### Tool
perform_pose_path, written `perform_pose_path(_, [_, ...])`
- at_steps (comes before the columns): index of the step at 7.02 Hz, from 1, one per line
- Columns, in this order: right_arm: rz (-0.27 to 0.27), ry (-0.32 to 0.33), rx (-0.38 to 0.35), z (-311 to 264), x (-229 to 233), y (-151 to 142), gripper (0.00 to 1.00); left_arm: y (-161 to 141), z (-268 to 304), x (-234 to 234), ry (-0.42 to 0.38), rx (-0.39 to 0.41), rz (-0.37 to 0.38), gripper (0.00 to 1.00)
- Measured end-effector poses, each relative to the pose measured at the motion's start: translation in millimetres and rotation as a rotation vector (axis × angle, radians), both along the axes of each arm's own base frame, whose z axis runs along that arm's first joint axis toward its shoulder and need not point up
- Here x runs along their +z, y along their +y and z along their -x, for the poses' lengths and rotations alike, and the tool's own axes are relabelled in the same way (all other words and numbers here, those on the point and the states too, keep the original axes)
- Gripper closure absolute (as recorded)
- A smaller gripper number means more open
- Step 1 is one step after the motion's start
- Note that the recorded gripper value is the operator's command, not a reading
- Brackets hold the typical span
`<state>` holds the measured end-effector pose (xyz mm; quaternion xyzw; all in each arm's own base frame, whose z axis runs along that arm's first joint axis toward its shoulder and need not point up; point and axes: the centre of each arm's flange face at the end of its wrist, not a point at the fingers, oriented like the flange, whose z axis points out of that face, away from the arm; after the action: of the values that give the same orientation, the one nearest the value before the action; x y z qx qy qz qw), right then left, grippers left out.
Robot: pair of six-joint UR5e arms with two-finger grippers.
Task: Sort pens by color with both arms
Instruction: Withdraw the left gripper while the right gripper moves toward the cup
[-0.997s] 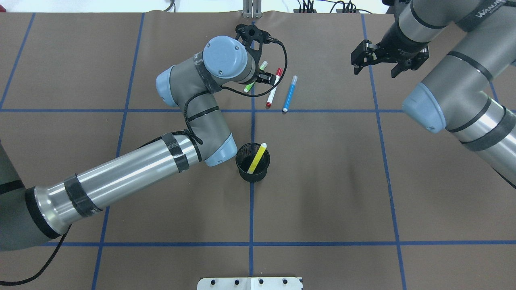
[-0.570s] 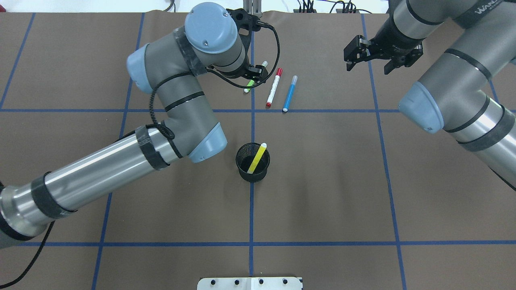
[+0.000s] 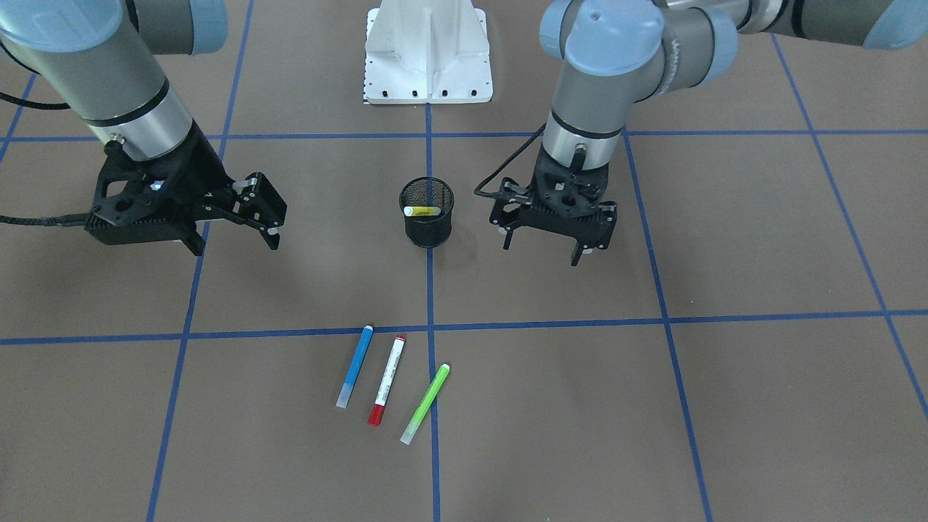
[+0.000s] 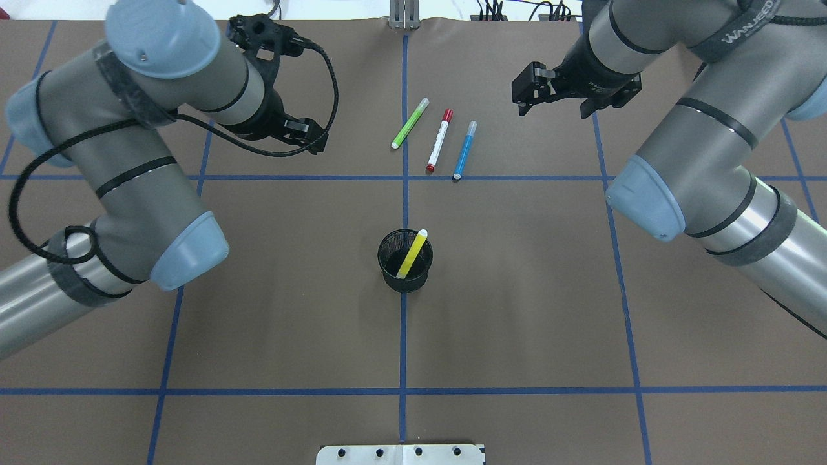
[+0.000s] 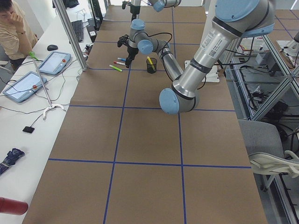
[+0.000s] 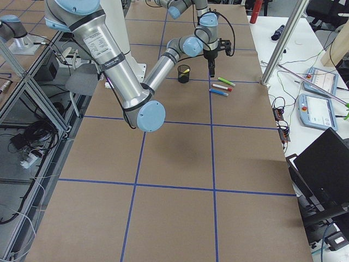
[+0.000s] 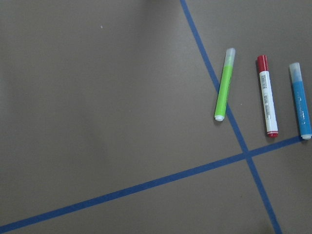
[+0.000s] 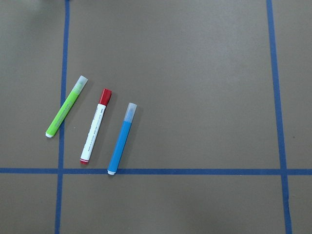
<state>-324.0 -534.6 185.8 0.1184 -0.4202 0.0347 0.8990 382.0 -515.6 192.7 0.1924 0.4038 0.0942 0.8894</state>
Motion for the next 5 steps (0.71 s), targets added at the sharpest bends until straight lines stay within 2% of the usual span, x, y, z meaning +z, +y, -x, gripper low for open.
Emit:
perform_pose_path(1, [-0.043, 0.015, 0.013, 17, -12, 11, 0.02, 7, 19, 16, -0.011, 0.025, -0.019, 0.01])
perform_pose_path(2, [-0.055, 0.023, 0.039, 33, -19, 22, 0.02, 10, 37, 31, -0.024, 0.047, -0.033, 0.01])
perform_pose_path(3, [-0.026, 0.011, 0.087, 45, -25, 30, 0.02, 13, 57, 50, -0.04, 0.073, -0.047, 0.01])
perform_pose_path(5, [0.049, -0.014, 0.233, 86, -38, 57, 0.02, 14, 98, 88, -0.072, 0.129, -0.074, 0.01])
